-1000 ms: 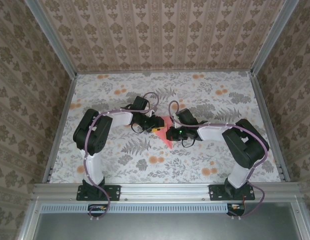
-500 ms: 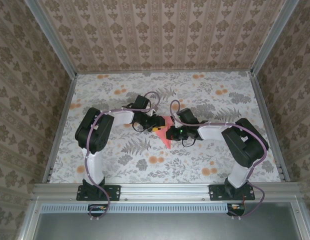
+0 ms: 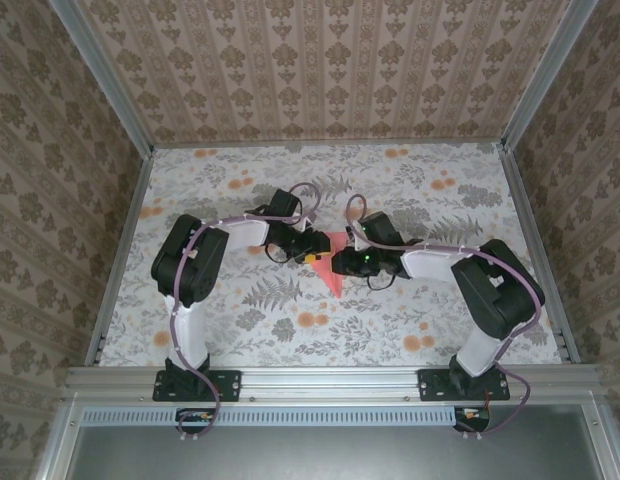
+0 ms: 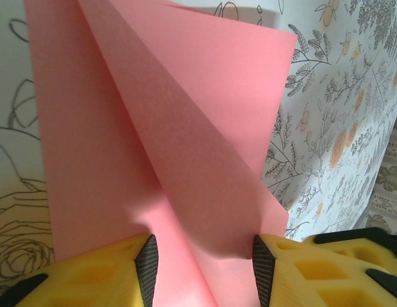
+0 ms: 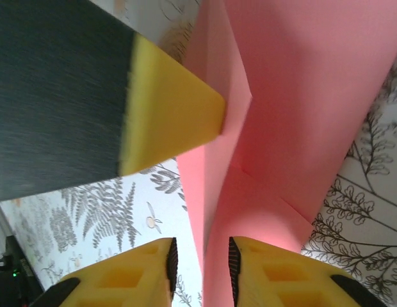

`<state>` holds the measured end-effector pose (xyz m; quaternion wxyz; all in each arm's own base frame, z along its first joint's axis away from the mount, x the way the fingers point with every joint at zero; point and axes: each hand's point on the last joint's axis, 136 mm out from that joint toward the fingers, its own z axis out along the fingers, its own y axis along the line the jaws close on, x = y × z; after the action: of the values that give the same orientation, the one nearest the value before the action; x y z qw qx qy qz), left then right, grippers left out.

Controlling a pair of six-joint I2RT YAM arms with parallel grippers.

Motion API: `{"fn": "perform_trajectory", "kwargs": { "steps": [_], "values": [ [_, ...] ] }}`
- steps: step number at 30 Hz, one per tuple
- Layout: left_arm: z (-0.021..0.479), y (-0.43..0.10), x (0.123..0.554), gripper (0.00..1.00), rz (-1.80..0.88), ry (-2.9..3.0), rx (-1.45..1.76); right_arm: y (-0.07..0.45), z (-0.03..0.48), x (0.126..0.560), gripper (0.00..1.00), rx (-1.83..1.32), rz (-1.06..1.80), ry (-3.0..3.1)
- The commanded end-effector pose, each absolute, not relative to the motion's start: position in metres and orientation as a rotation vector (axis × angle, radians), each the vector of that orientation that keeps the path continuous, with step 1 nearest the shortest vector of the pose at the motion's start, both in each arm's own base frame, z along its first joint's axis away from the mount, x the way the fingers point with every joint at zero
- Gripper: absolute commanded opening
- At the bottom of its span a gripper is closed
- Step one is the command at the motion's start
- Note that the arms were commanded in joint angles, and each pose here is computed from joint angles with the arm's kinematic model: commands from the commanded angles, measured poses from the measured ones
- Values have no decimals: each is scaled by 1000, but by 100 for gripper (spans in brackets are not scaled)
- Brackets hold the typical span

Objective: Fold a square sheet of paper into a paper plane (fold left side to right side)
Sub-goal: Fourth fold the wing at the center of the table.

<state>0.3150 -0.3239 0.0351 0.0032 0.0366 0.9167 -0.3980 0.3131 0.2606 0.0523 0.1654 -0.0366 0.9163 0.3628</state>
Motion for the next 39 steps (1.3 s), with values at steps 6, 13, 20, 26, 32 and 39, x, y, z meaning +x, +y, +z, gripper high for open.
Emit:
{"fn": "perform_trajectory", "kwargs": {
  "steps": [6, 13, 20, 26, 32, 39],
  "values": [
    [17, -317, 308, 47, -1169, 2948, 90, 249, 67, 330, 34, -31, 1107, 2558],
    [17, -317, 308, 47, -1171, 2944, 89, 262, 59, 335, 34, 6, 1198, 2557],
    [17, -317, 308, 46, -1171, 2945, 88, 273, 51, 334, 33, -2, 1218, 2580],
    [16, -317, 308, 47, -1170, 2947, 89, 274, 45, 333, 22, 3, 1214, 2599],
    [16, -316, 307, 47, -1168, 2950, 88, 268, 43, 330, 14, -4, 1160, 2622],
    [16, -316, 307, 46, -1168, 2950, 88, 261, 36, 327, 7, -7, 1096, 2656]
  ]
}}
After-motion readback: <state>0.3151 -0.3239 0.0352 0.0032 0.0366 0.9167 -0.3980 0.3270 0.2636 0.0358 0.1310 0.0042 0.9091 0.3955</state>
